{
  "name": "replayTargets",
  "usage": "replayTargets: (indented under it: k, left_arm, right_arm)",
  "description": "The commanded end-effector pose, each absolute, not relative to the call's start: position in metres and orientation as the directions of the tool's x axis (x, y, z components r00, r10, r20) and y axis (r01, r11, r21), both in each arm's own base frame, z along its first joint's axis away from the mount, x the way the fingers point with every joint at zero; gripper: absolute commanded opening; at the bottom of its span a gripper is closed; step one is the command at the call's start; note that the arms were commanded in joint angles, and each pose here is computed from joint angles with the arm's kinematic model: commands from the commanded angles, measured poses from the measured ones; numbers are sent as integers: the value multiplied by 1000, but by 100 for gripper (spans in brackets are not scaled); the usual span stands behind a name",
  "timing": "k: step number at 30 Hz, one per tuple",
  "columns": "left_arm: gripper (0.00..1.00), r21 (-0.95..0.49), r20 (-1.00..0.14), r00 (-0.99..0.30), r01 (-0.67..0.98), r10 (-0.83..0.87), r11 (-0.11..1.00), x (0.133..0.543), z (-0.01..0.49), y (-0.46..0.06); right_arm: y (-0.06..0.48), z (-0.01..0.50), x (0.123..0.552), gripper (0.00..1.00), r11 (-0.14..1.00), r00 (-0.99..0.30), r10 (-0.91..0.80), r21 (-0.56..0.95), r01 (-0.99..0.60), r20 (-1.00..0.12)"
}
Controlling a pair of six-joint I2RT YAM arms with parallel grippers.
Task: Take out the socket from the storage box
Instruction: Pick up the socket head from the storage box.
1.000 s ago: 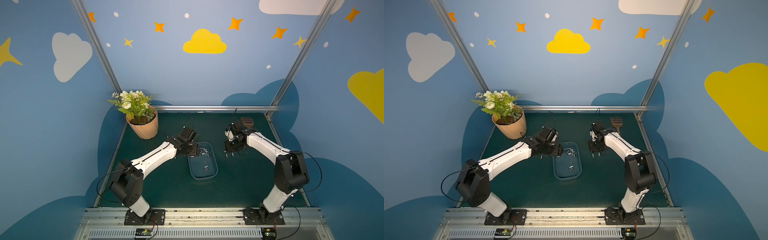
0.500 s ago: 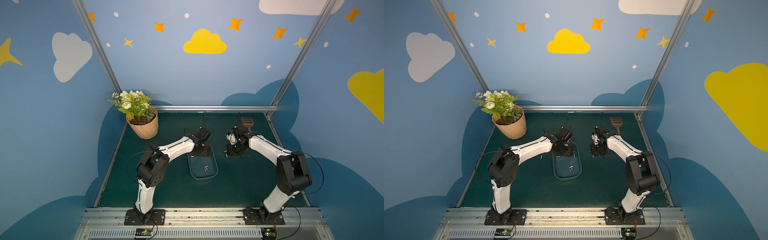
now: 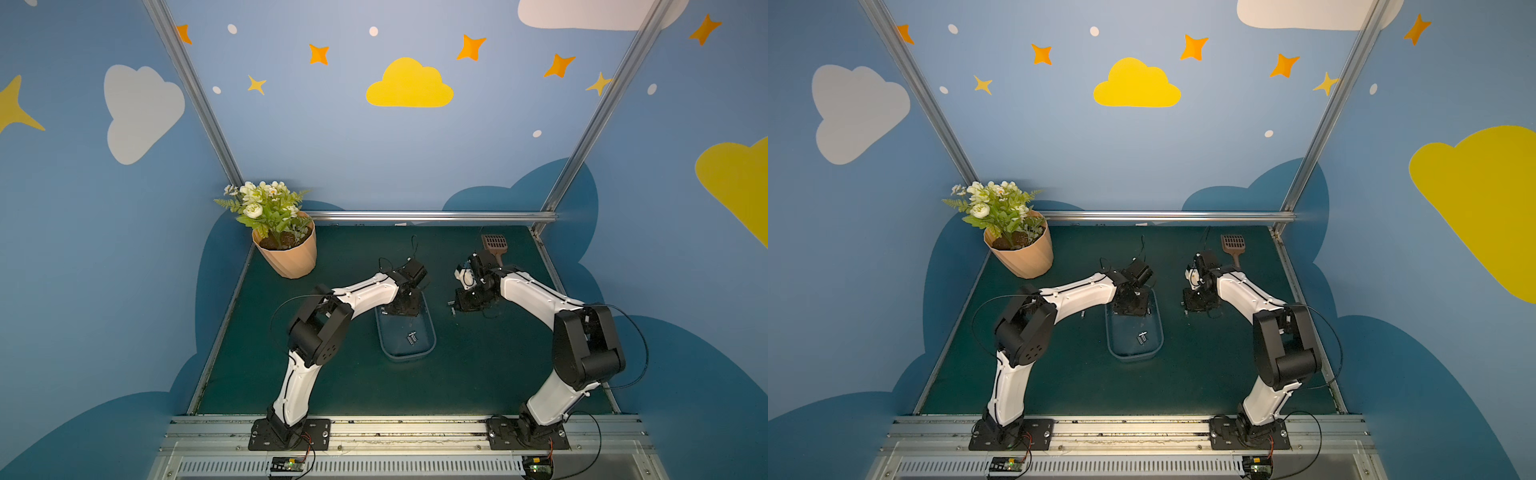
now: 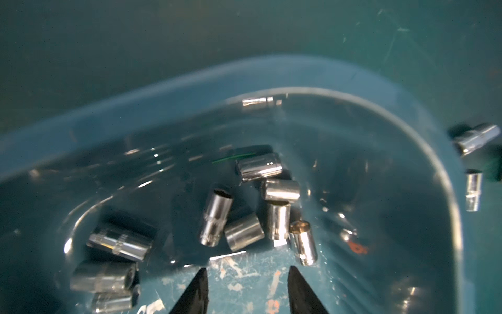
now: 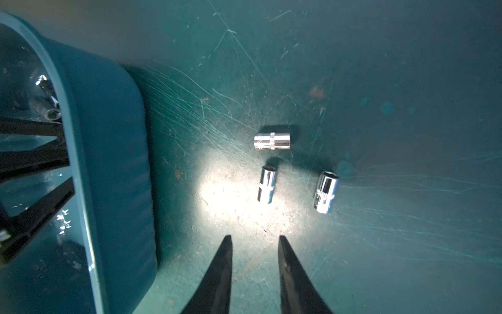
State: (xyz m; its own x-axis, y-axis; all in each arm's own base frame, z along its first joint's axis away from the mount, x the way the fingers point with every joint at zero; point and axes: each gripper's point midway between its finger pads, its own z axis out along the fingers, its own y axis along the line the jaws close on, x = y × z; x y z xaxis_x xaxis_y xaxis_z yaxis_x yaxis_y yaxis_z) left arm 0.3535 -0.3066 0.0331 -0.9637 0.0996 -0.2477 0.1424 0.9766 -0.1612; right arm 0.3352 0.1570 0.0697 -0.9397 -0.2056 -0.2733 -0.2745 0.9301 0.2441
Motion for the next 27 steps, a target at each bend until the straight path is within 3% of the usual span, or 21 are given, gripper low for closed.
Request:
replayTargets:
  k: [1, 17, 27]
  left_arm:
    - [46, -124, -247, -964, 134, 100, 983, 360, 29, -304]
    - [42, -94, -241, -964, 134, 108, 986, 375, 18, -301]
    - [31, -97, -219, -970, 131, 108, 987, 368, 14, -297]
  right_arm:
    - [158, 74, 335, 30, 924, -935, -206, 257, -283, -289]
    - [157, 71, 335, 30, 927, -940, -205, 253, -276, -274]
    - [155, 69, 334, 30, 930, -941, -205, 246, -273, -268]
